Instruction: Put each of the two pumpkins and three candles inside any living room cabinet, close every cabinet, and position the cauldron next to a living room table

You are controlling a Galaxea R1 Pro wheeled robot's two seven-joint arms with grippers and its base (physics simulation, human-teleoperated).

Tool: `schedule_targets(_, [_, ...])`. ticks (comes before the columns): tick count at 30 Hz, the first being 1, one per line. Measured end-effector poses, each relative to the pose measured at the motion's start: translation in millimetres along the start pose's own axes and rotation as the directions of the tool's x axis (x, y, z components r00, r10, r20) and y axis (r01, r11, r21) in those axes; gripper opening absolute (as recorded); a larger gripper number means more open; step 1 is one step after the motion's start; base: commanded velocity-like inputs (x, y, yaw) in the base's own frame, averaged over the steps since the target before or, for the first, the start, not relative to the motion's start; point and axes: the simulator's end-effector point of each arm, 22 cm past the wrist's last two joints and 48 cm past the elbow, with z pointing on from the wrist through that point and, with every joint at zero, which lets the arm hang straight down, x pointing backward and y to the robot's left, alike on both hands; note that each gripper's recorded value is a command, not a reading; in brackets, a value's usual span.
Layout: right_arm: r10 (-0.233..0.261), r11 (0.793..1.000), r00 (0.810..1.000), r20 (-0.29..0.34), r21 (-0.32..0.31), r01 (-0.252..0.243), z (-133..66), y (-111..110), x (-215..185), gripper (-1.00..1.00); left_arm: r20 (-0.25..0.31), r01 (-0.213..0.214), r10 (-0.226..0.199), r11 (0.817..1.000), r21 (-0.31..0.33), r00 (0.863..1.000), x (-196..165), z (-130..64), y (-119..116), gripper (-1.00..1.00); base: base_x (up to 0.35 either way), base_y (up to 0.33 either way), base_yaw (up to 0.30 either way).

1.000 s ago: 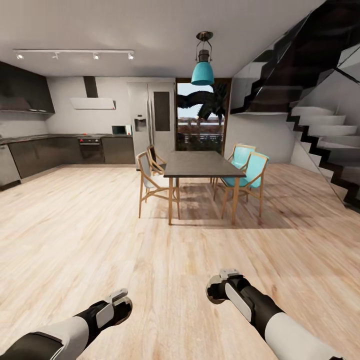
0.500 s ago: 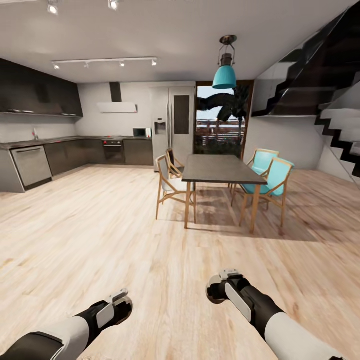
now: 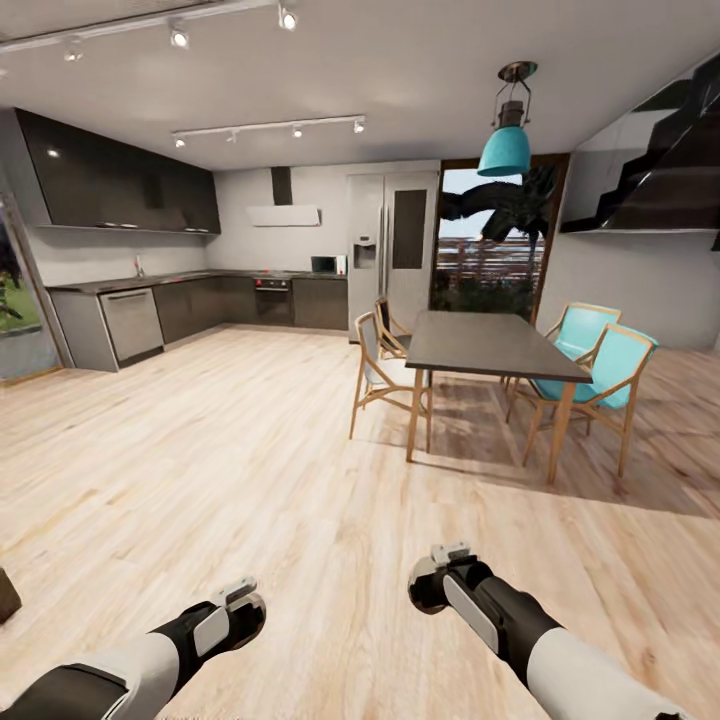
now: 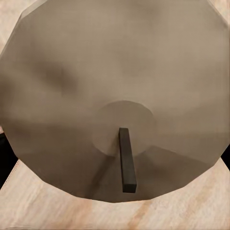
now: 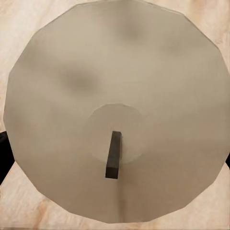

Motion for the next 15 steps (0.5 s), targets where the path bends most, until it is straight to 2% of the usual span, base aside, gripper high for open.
schedule_targets(12, [-0.008,1.0,1.0,-0.01,0.0,0.008,-14.5,-0.8,-11.0,-1.0,-0.009,0.0,0.0,1.0,-0.005,1.0,-9.7,-16.0,-3.7,-1.0,0.0,0.0,0.276])
schedule_targets(15, [0.009,1.0,0.999,-0.035,0.022,-0.008,-11.4,-12.3,-0.2,-1.0,-0.025,0.001,-0.002,1.0,-0.019,1.0,-5.6,-19.0,1.8,-1.0,0.0,0.0,0.275])
